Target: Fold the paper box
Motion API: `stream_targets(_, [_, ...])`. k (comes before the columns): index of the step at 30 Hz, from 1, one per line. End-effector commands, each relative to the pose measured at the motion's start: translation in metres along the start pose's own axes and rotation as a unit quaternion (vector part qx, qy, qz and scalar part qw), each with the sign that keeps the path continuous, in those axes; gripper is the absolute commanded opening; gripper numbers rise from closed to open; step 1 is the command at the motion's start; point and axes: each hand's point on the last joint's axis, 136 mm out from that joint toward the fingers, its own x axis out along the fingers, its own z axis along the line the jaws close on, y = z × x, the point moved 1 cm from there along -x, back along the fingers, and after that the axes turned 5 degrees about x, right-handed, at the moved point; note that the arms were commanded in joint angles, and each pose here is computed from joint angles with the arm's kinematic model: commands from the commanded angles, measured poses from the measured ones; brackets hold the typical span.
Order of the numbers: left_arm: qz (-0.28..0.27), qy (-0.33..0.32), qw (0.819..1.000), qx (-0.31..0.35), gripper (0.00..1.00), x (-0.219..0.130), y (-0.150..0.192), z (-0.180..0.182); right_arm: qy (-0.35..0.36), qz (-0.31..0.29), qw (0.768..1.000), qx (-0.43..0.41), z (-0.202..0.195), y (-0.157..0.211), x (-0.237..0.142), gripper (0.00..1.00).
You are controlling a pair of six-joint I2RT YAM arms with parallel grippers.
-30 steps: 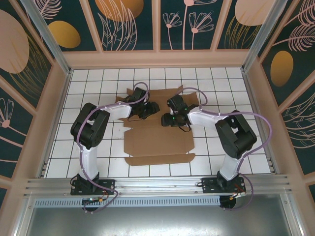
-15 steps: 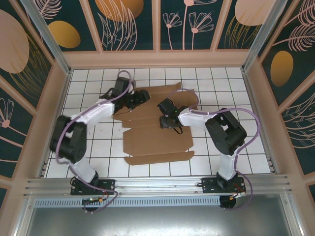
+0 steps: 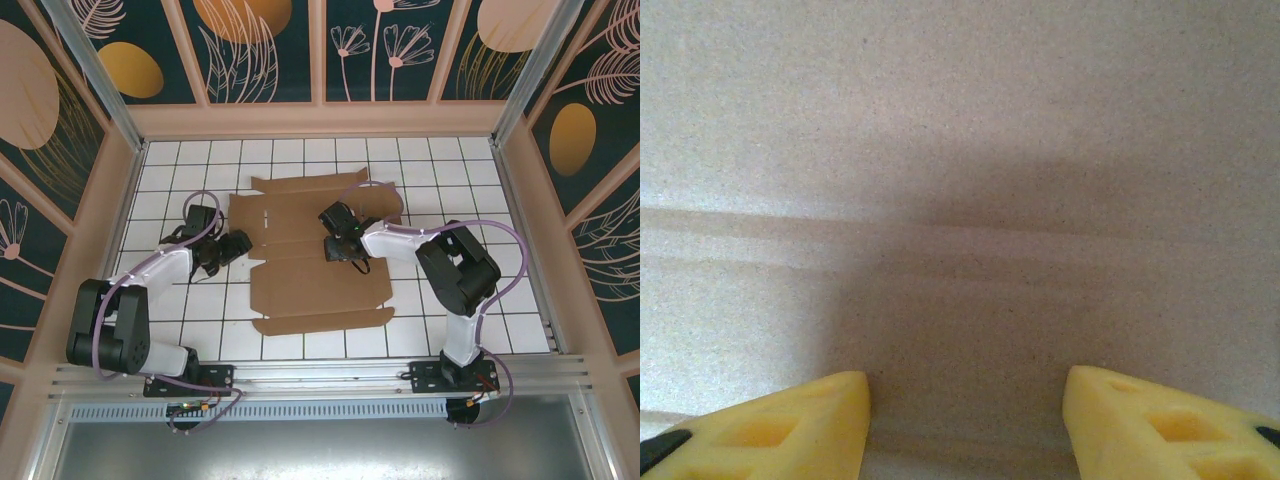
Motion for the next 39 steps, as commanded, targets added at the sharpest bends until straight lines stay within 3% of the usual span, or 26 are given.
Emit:
stream_targets(1, [-0.006, -0.012, 1.000, 0.009, 0.83, 0.005, -0.002, 0.006, 0.054, 0.102, 0.993, -0.007, -0.030, 0.064, 0.030, 0.56])
stream_targets(9, [0.038, 0.044, 0.998, -0.001, 0.79, 0.027, 0.010, -0.010, 0.046, 0.103, 0.994, -0.005, -0.026, 0.063, 0.032, 0.56])
stream_targets(24, [0.061, 0.155, 0.986, 0.000, 0.66, 0.032, 0.015, -0.043, 0.038, 0.107, 0.993, -0.001, -0.025, 0.069, 0.039, 0.56])
stream_targets(30, [0.060, 0.214, 0.975, 0.003, 0.64, 0.023, 0.010, -0.066, 0.038, 0.113, 0.993, -0.002, -0.025, 0.072, 0.041, 0.56])
stream_targets(35, [0.036, 0.230, 0.972, 0.029, 0.63, 0.006, 0.000, -0.080, 0.037, 0.115, 0.993, -0.002, -0.023, 0.072, 0.043, 0.55])
stream_targets(39, [0.052, 0.240, 0.968, 0.043, 0.64, 0.010, 0.010, -0.092, 0.037, 0.117, 0.992, -0.004, -0.022, 0.072, 0.045, 0.55])
